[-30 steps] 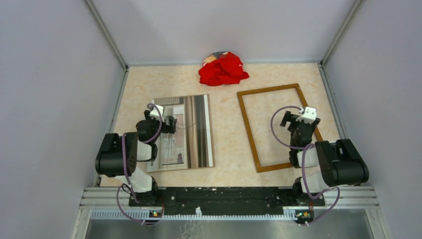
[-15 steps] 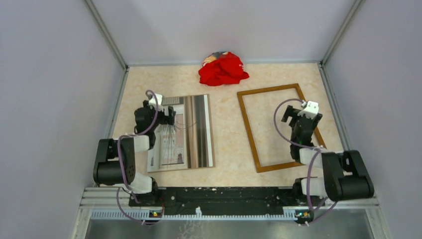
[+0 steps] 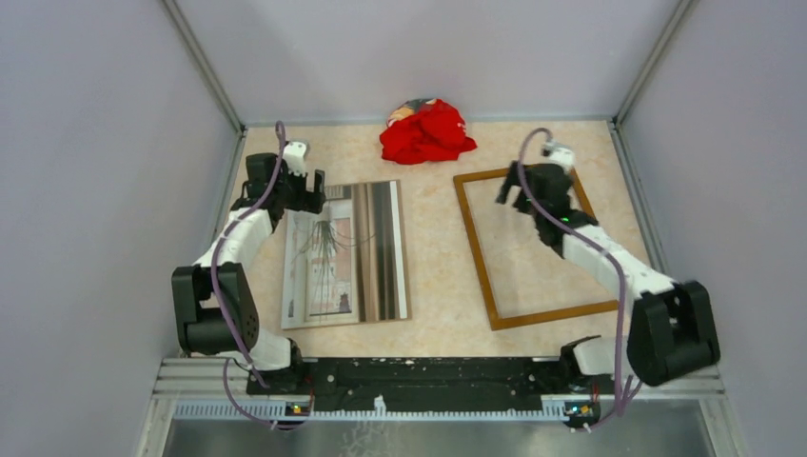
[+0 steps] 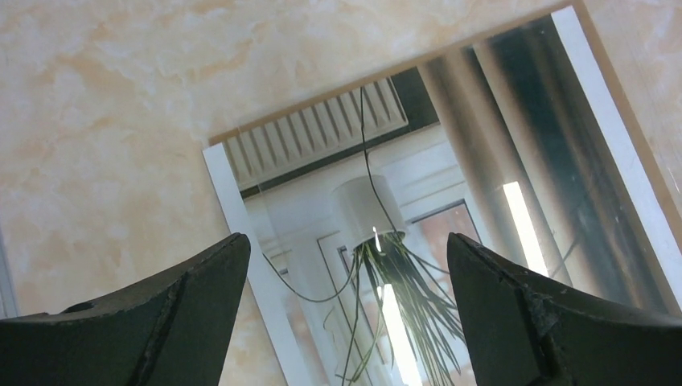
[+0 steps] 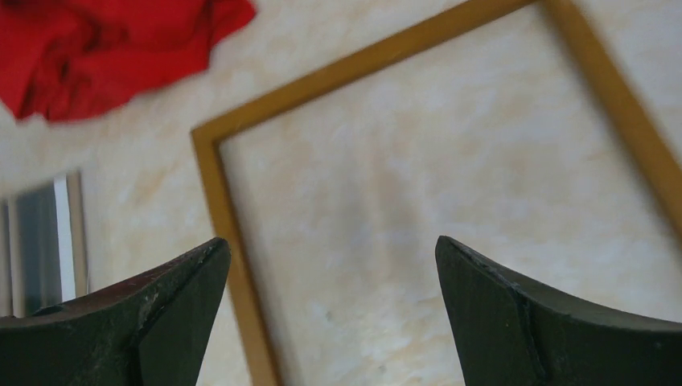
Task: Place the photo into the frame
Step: Turn over the photo frame at the center of the board.
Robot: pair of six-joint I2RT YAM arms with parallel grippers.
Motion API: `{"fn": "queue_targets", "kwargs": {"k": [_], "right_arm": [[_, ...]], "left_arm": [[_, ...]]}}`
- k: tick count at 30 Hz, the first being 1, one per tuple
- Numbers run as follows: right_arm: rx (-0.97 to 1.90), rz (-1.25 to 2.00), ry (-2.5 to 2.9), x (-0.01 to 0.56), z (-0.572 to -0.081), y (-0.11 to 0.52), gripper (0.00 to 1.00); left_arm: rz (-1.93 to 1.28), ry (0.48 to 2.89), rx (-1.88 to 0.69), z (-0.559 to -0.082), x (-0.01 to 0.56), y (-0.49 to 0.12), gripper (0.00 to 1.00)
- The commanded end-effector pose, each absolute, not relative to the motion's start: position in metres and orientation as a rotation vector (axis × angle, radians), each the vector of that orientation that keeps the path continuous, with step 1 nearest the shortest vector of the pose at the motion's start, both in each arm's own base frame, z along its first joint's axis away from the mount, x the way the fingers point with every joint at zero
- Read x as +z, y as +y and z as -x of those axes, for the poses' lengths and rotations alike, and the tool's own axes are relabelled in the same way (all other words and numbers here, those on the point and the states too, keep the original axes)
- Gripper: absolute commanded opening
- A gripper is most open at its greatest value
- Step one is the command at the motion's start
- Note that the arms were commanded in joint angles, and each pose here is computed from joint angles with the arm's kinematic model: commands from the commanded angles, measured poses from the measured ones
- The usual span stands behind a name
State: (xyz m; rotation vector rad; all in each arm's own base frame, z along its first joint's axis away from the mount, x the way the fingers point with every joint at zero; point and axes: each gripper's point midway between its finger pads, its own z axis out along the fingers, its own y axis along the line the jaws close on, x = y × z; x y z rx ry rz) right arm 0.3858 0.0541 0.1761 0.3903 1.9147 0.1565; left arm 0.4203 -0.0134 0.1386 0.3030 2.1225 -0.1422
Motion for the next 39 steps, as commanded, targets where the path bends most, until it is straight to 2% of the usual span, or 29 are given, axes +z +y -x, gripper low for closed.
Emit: {"fn": "queue_targets", "kwargs": {"k": [1,5,15,18,21,22,24,27,32,39], "right_arm": [[0.004,-0.084,2.282,0.115,-0.355,0.131,0.97],[-0.055,0.036,2.341,0.087,-0.345,0.163,0.91],[-0.117,0.145,2.461,0.032,-0.333,0.181,0.75],[-0.121,0.155,2.487,0.021,-0.329,0.182,0.66],[-0.114,0.155,2.507,0.013,-0.324,0.182,0.50],[-0.110,0.150,2.509,0.012,-0.323,0.182,0.38],[-0.096,0.143,2.510,0.014,-0.321,0.182,0.20],[-0.051,0.129,2.498,0.028,-0.324,0.189,0.01],[0.105,0.082,2.424,0.093,-0.335,0.210,0.00],[0.492,0.044,2.311,0.208,-0.330,0.254,0.00]], "left_arm": [[-0.334,2.282,-0.191,-0.396,0.133,-0.014,0.99],[-0.359,2.320,-0.202,-0.385,0.129,-0.014,0.99],[-0.407,2.341,-0.204,-0.373,0.136,-0.015,0.99],[-0.412,2.345,-0.215,-0.371,0.137,-0.016,0.99],[-0.422,2.342,-0.233,-0.371,0.139,-0.019,0.99],[-0.428,2.340,-0.239,-0.370,0.140,-0.020,0.99],[-0.436,2.335,-0.250,-0.371,0.142,-0.022,0.99],[-0.444,2.330,-0.272,-0.370,0.146,-0.025,0.99],[-0.479,2.294,-0.332,-0.371,0.156,-0.038,0.99],[-0.588,2.251,-0.359,-0.369,0.170,-0.073,0.99]]}}
